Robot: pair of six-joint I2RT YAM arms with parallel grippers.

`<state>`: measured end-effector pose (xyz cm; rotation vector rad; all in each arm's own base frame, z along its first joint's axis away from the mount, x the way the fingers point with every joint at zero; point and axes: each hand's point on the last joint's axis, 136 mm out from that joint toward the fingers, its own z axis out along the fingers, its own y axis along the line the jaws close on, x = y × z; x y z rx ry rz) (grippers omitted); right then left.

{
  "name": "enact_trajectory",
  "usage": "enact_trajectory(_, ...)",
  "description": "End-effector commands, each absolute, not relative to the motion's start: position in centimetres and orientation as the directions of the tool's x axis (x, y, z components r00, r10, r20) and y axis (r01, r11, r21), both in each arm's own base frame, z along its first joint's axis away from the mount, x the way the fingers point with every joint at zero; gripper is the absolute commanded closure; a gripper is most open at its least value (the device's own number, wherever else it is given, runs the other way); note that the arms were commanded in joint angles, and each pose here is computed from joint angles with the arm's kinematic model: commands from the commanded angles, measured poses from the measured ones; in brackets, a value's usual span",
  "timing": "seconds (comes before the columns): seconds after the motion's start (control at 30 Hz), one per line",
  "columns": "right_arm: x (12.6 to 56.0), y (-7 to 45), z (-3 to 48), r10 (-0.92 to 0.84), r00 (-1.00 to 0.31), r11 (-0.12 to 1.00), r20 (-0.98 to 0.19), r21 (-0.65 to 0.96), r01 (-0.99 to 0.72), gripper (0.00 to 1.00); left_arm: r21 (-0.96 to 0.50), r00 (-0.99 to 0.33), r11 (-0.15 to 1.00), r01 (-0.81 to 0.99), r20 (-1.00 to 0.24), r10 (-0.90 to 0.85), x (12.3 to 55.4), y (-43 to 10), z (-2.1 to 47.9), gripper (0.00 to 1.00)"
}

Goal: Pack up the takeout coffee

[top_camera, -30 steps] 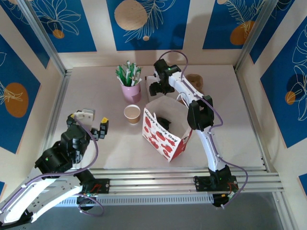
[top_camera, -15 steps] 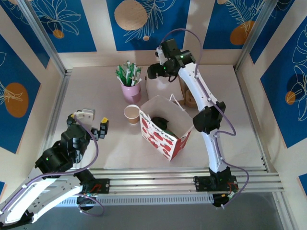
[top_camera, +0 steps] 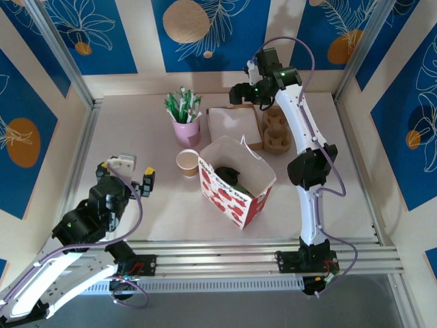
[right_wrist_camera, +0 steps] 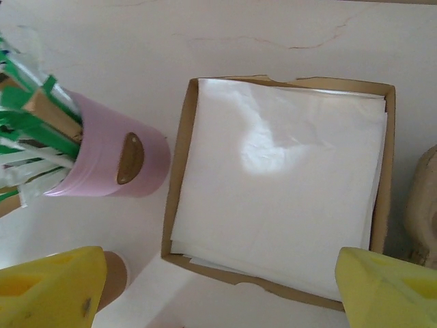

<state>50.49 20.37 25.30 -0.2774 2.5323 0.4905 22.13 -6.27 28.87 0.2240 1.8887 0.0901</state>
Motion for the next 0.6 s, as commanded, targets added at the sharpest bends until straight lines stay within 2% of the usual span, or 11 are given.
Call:
enact_trajectory(0.0,51.5,22.3,22.2,-0.151,-0.839,0.894,-0.524,0.290,-0.342,0.13,0.172,-0.319,0.979,0.108,-0.927,0.198,22.3,-6.2,28.4,0.00)
enact_trajectory(0.23,52.9,25.2,18.1,-0.224,-0.818,0.863,-0.530,0.283,-0.420,0.12,0.175,-0.323,0.979,0.102,-0.925,0.199,22.4,-6.1,28.3,0.00)
enact_trajectory(0.57,52.2,25.6,11.0,-0.292,-0.857,0.868,-0.425,0.259,-0.424,0.12,0.175,-0.323,0.980,0.099,-0.926,0.198,22.4,-6.1,28.3,0.00)
